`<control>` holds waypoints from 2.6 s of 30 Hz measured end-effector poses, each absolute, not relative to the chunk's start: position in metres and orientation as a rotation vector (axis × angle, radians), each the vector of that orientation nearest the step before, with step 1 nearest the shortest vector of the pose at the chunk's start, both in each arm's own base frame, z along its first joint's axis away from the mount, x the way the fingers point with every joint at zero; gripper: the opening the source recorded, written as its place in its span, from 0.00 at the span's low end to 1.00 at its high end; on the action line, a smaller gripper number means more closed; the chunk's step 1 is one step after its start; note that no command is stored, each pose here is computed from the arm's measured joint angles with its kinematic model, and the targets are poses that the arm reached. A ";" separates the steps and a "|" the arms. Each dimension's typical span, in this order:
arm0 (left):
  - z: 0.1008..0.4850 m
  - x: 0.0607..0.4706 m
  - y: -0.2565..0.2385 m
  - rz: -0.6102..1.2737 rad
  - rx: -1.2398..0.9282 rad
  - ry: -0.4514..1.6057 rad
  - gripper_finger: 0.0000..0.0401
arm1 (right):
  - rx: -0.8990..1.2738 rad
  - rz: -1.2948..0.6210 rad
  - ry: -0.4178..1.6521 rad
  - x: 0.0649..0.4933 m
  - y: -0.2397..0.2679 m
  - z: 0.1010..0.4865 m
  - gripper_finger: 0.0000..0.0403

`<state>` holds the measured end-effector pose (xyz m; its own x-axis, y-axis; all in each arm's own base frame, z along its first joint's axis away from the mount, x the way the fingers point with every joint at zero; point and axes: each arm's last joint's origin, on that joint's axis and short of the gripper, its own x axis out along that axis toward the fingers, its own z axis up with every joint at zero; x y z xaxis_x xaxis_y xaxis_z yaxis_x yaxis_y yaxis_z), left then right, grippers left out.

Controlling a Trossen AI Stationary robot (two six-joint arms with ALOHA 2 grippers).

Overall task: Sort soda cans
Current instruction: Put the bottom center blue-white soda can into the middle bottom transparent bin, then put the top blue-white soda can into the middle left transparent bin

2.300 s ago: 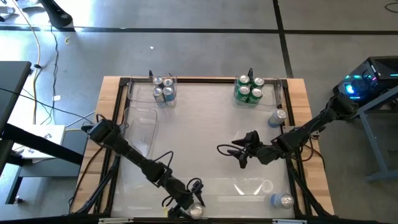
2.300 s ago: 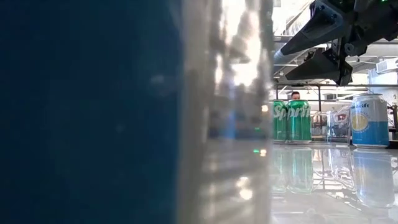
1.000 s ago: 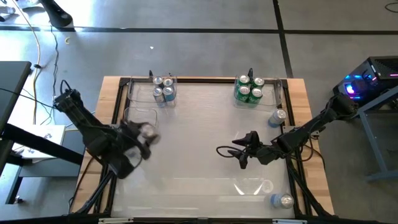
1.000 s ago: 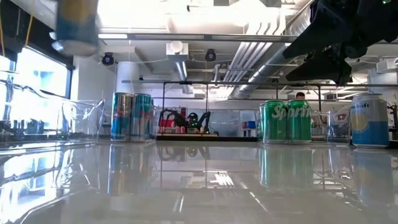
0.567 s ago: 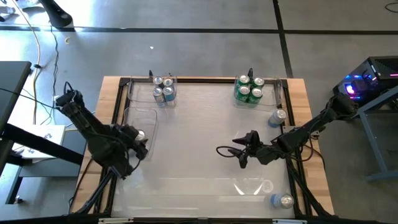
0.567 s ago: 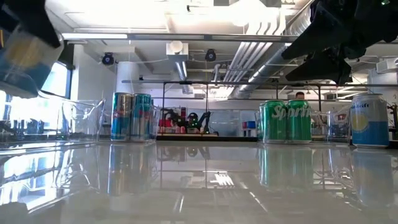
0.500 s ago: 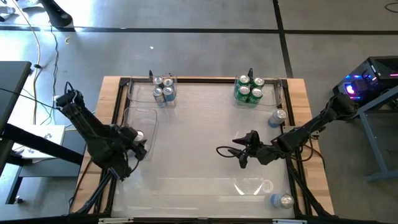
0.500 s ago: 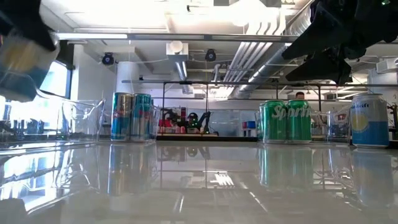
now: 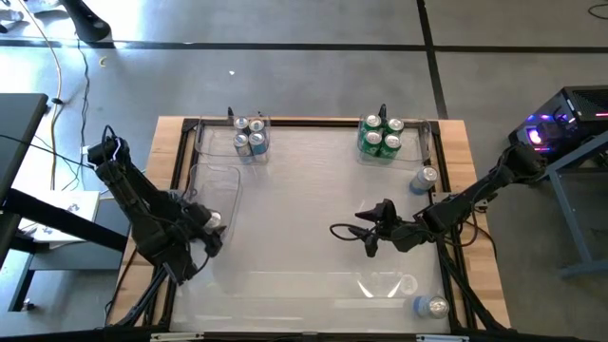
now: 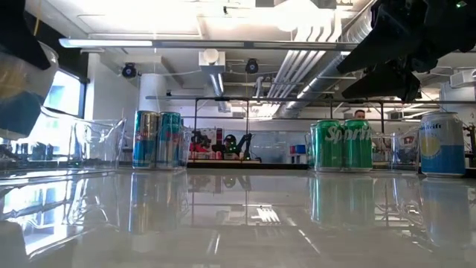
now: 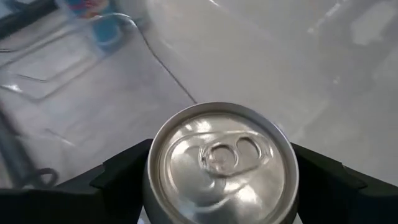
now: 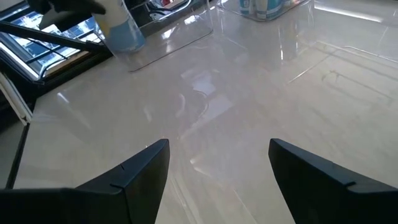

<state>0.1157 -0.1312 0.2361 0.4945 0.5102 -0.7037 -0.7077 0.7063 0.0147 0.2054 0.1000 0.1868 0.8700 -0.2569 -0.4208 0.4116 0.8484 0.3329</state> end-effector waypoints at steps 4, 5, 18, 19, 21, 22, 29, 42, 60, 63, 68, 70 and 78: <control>0.235 0.120 -0.137 0.676 -0.285 0.772 0.79 | 0.430 -0.361 0.374 0.205 0.100 0.187 0.67; 0.234 0.121 -0.139 0.658 -0.284 0.778 0.79 | 0.432 -0.361 0.373 0.205 0.100 0.187 0.67; 0.232 0.122 -0.144 0.623 -0.342 0.849 0.80 | 0.423 -0.360 0.375 0.205 0.100 0.187 0.67; 0.232 0.122 -0.144 0.623 -0.347 0.860 0.80 | 0.418 -0.359 0.376 0.205 0.100 0.187 0.67; 0.232 0.122 -0.145 0.622 -0.351 0.869 0.80 | 0.412 -0.358 0.377 0.205 0.100 0.187 0.67; 0.232 0.122 -0.145 0.621 -0.353 0.869 0.80 | 0.412 -0.358 0.377 0.205 0.100 0.187 0.67; 0.231 0.121 -0.145 0.621 -0.366 0.916 0.80 | 0.411 -0.358 0.377 0.205 0.100 0.187 0.67; 0.218 0.119 -0.137 0.662 -0.375 0.899 0.80 | 0.407 -0.357 0.378 0.205 0.100 0.187 0.67; 0.263 0.113 -0.130 0.601 -0.489 0.936 0.86 | 0.322 -0.311 0.375 0.203 0.104 0.192 0.67; 0.280 0.116 -0.132 0.553 -0.499 0.884 0.86 | 0.241 -0.248 0.360 0.202 0.113 0.213 0.67; 0.296 0.132 -0.146 0.437 -0.425 0.655 0.86 | 0.023 -0.074 0.369 0.195 0.148 0.266 0.67; 0.299 0.141 -0.154 0.400 -0.355 0.530 0.86 | -0.012 -0.017 0.396 0.190 0.163 0.290 0.67; 0.296 0.182 -0.190 0.393 -0.089 0.271 0.86 | -0.001 0.036 0.533 0.165 0.192 0.379 0.67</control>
